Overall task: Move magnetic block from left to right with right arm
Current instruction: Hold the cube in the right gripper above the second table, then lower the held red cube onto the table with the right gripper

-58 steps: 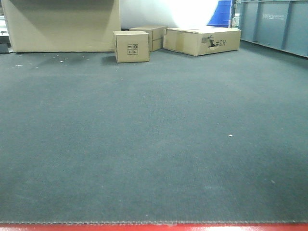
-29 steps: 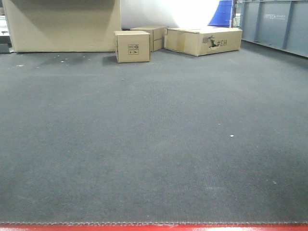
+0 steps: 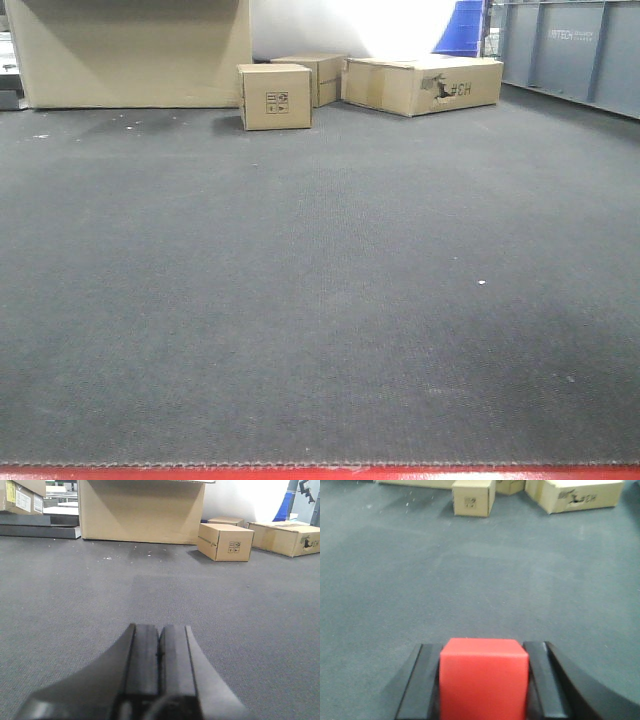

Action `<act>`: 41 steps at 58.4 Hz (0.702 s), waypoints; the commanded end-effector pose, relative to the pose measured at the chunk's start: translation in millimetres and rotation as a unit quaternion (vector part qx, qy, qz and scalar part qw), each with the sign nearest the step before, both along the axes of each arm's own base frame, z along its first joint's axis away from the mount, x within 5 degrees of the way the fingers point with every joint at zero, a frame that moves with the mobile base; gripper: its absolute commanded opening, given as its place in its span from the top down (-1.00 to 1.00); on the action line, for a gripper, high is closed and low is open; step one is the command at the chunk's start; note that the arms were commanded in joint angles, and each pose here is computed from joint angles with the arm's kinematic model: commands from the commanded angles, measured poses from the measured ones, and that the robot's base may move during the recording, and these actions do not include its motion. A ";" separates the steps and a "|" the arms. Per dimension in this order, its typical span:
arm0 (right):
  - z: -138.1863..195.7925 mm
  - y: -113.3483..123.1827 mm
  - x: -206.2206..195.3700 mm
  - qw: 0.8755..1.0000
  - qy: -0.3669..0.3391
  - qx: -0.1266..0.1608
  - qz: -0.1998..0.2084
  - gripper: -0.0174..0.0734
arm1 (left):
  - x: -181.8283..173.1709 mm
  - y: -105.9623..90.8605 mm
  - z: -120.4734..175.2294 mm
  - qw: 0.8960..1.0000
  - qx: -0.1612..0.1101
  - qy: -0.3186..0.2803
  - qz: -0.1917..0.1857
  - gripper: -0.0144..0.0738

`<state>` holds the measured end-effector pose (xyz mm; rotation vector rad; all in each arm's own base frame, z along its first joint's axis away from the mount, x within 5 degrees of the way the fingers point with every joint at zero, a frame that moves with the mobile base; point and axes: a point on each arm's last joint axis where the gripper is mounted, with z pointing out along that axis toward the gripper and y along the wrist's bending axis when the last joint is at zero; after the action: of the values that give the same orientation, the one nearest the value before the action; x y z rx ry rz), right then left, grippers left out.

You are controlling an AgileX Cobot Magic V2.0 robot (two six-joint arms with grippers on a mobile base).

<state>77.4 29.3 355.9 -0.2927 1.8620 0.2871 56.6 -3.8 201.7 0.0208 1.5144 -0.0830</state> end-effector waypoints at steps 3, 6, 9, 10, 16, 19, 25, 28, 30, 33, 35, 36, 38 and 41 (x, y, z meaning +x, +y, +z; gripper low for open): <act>29.0 21.6 34.6 0.999 -0.031 -0.026 0.034 0.08 | -1.2 0.6 6.3 0.999 -0.009 -0.046 0.001 0.96; 35.4 32.0 47.7 0.998 -0.023 -0.037 0.049 0.08 | -1.2 0.6 6.3 0.999 -0.009 -0.046 0.001 0.96; 37.2 44.3 63.4 0.997 -0.004 -0.046 0.061 0.08 | -1.2 0.6 6.3 0.999 -0.009 -0.046 0.001 0.96; 40.0 47.9 66.5 0.997 -0.003 -0.046 0.066 0.08 | -1.2 0.6 6.3 0.999 -0.009 -0.046 0.001 0.96; 38.3 74.4 96.5 0.994 0.031 -0.064 0.088 0.08 | -1.2 0.6 6.3 0.999 -0.009 -0.046 0.001 0.96; 34.3 86.9 110.8 0.991 0.050 -0.074 0.095 0.08 | -1.2 0.6 6.3 0.999 -0.009 -0.046 0.001 0.96; 24.5 114.0 146.0 0.986 0.093 -0.092 0.102 0.08 | -1.2 0.6 6.3 0.999 -0.009 -0.046 0.001 0.96; 20.8 123.8 160.1 0.984 0.107 -0.096 0.103 0.08 | -1.2 0.6 6.3 0.999 -0.009 -0.046 0.001 0.96; 16.6 130.1 169.7 0.983 0.115 -0.100 0.103 0.08 | -1.2 0.6 6.3 0.999 -0.009 -0.046 0.001 0.96; 9.0 138.4 182.2 0.981 0.128 -0.106 0.103 0.08 | -1.2 0.6 6.3 0.999 -0.009 -0.046 0.001 0.96; 2.3 143.8 190.3 0.979 0.137 -0.111 0.104 0.08 | -1.2 0.6 6.3 0.999 -0.009 -0.046 0.001 0.96; -0.6 145.8 193.3 0.978 0.141 -0.113 0.104 0.08 | -1.2 0.6 6.3 0.999 -0.009 -0.046 0.001 0.96; -8.2 150.5 200.4 0.976 0.151 -0.118 0.104 0.08 | -1.2 0.6 6.3 0.999 -0.009 -0.046 0.001 0.96; -21.0 156.4 209.2 0.972 0.167 -0.127 0.104 0.08 | -1.2 0.6 6.3 0.999 -0.009 -0.046 0.001 0.96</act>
<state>275.6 177.2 325.4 -0.6561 2.2827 0.2318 56.6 -3.8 201.7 0.0208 1.5144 -0.0830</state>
